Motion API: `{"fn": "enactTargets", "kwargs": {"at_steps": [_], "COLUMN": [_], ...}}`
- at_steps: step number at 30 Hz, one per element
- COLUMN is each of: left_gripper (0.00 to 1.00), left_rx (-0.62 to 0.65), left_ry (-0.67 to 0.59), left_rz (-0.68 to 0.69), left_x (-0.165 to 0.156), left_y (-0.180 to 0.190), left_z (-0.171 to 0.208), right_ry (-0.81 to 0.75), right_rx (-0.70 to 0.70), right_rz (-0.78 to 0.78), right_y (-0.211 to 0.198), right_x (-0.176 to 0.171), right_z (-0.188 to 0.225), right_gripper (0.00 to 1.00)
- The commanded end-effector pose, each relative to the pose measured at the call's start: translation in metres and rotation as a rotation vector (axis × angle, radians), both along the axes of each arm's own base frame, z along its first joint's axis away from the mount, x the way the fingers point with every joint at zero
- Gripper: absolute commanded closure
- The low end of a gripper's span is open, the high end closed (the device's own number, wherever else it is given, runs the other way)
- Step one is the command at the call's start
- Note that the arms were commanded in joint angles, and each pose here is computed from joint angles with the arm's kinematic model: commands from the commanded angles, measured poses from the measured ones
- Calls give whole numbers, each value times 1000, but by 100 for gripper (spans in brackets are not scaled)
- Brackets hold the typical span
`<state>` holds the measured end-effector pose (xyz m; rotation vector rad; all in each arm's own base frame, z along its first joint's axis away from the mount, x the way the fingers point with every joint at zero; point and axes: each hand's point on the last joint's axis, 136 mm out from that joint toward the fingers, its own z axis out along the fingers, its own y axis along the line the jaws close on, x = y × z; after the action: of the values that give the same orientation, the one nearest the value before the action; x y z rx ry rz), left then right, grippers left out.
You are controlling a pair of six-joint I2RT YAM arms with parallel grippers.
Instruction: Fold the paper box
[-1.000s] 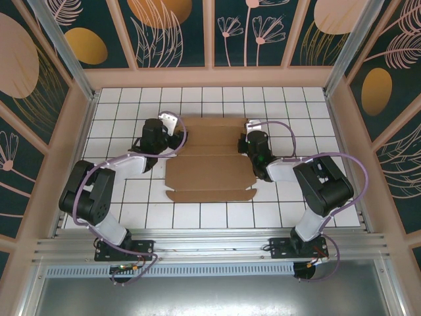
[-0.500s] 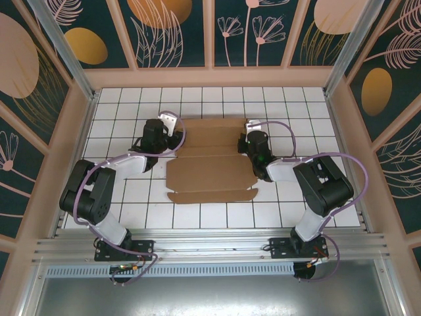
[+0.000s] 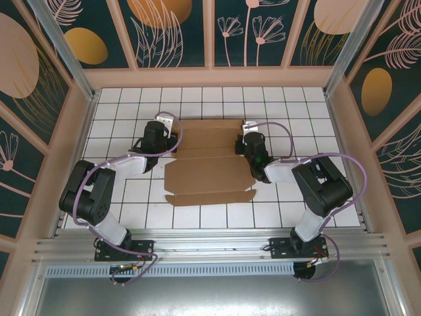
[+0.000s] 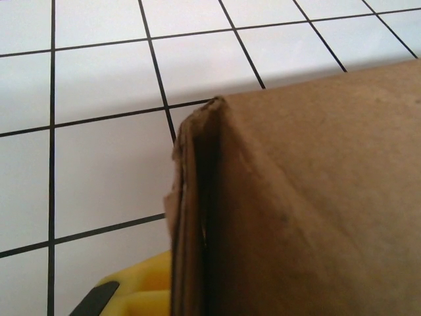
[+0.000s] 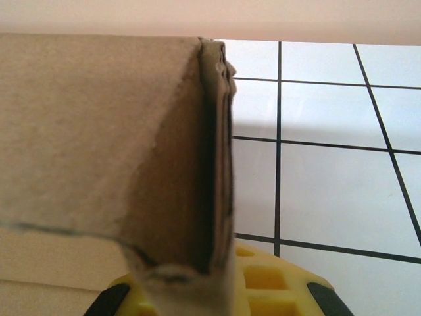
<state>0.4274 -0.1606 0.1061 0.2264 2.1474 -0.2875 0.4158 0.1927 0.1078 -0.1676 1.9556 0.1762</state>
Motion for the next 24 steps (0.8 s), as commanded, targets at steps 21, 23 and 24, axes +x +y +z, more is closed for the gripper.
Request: {"fn": "enactTargets", "kwargs": {"at_steps": [21, 23, 24], "left_gripper": [51, 50, 49], "left_rx": [-105, -106, -106], "left_ry": [111, 120, 126], "left_rz": [70, 75, 76], "left_x": [-37, -39, -40], "left_y": [6, 7, 7], "left_z": [-17, -21, -23], "right_ry": [-4, -6, -4], "right_rx": [10, 14, 15], "right_rz": [-68, -68, -68], "right_y": [-12, -13, -13], "right_x": [4, 4, 4], "right_z": [4, 5, 4], "right_gripper": [100, 100, 100]}}
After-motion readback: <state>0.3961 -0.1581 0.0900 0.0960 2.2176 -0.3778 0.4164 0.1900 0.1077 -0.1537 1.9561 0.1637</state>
